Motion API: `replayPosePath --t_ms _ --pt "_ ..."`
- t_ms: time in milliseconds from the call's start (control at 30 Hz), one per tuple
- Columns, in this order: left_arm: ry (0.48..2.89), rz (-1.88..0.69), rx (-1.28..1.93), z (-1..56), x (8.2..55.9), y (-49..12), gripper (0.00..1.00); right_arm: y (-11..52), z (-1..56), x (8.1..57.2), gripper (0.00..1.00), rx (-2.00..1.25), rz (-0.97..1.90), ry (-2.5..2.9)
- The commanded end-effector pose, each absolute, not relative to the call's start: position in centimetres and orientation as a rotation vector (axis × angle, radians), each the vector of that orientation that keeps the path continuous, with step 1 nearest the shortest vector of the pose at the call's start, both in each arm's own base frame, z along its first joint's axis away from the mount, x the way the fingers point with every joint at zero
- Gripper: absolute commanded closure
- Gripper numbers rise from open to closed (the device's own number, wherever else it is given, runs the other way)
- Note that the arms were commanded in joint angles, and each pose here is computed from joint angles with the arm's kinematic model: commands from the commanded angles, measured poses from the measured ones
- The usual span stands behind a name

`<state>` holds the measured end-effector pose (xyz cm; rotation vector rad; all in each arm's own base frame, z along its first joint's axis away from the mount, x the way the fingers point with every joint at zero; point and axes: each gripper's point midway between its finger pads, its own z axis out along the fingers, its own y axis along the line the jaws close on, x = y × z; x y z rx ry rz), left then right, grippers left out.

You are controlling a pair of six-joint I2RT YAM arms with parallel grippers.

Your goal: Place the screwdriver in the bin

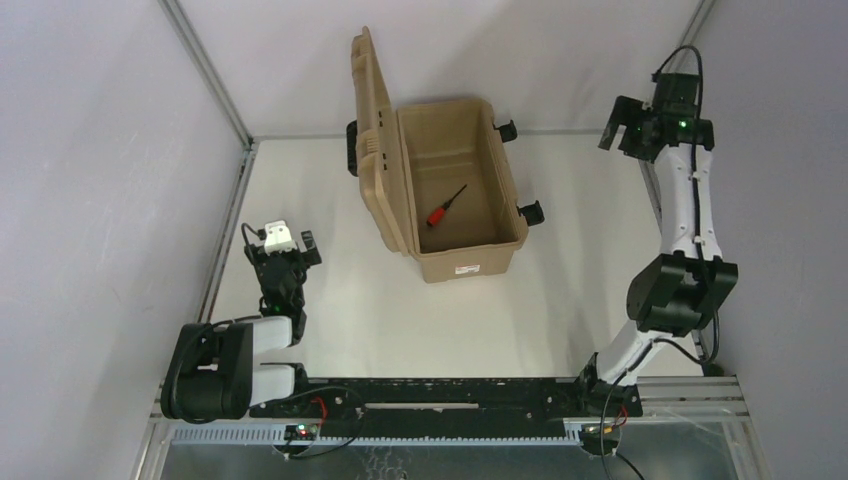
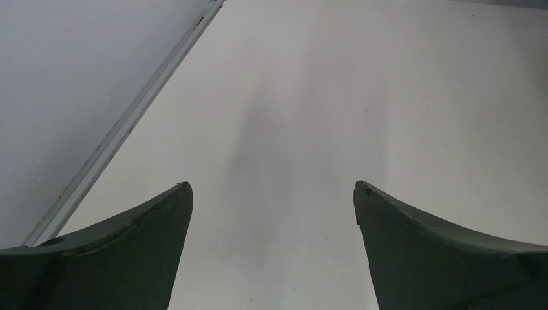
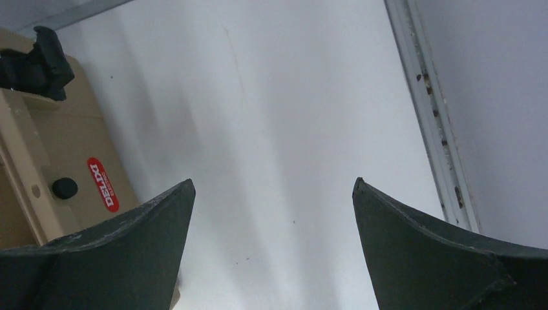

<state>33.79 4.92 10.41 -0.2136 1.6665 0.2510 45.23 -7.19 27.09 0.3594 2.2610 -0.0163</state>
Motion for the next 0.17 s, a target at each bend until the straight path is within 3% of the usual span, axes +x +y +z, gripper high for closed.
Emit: replayPosePath --t_ms 0,133 --pt "1.57 0.233 -0.221 13.48 35.16 4.96 0.0 -7.09 30.83 45.28 0.0 0.318 0.053 2.13" --pt "1.57 0.233 -0.221 13.49 35.17 4.96 0.0 -7.38 30.91 45.25 0.0 0.331 0.059 2.12"
